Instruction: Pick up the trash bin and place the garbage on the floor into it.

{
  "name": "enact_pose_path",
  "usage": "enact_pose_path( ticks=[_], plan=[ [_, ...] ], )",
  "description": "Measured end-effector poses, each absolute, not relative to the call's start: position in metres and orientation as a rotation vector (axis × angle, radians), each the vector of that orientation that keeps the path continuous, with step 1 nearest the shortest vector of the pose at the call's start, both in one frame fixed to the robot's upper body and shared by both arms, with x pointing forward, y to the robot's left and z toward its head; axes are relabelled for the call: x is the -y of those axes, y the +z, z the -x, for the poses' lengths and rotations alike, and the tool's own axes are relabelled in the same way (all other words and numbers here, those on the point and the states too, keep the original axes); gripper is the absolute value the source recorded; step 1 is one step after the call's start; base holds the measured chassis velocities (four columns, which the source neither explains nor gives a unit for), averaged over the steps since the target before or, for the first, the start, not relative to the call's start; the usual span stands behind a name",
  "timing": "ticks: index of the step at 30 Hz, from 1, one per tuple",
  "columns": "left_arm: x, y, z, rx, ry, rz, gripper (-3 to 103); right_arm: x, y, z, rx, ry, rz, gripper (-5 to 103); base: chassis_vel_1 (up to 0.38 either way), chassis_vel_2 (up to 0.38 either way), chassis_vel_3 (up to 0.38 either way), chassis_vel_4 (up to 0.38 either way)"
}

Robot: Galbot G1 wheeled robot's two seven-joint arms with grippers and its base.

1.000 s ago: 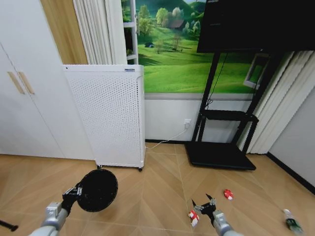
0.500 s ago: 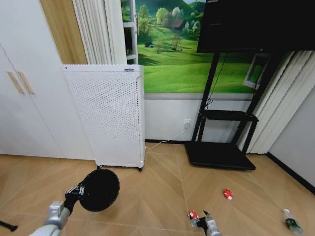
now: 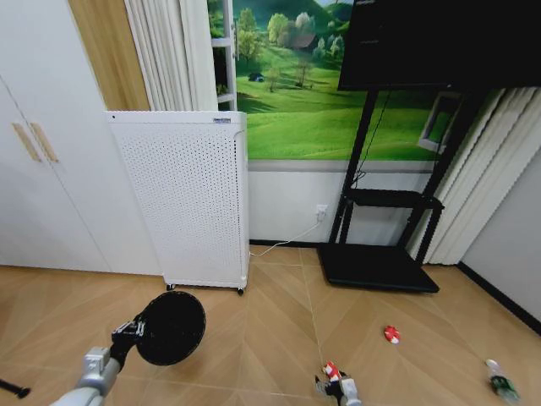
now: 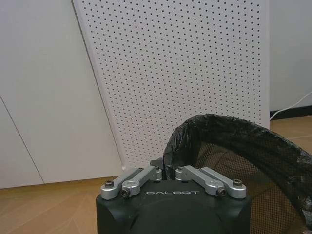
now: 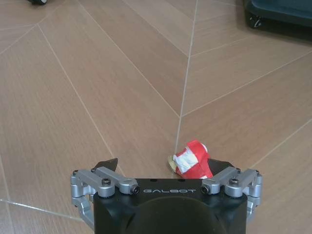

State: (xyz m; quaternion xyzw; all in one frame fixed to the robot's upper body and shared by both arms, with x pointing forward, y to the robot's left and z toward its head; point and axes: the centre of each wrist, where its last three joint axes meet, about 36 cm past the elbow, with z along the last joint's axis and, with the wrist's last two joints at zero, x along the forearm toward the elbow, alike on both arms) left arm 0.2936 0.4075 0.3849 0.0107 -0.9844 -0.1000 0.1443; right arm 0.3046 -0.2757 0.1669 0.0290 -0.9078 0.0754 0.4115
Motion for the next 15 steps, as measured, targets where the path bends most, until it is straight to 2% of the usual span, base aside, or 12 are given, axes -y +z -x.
enact_pose_path(
  ticks=[5, 15],
  plan=[
    [-0.408, 0.385, -0.293, 2.841, -0.29, -0.031, 7, 0.275, 0.159, -0.327, 2.292, 0.21, -0.053, 100, 0.0, 0.0, 0.0, 0.0],
    [-0.408, 0.383, -0.299, 2.846, -0.283, -0.028, 7, 0.297, 0.155, -0.33, 2.274, 0.257, -0.005, 100, 0.0, 0.0, 0.0, 0.0]
  ],
)
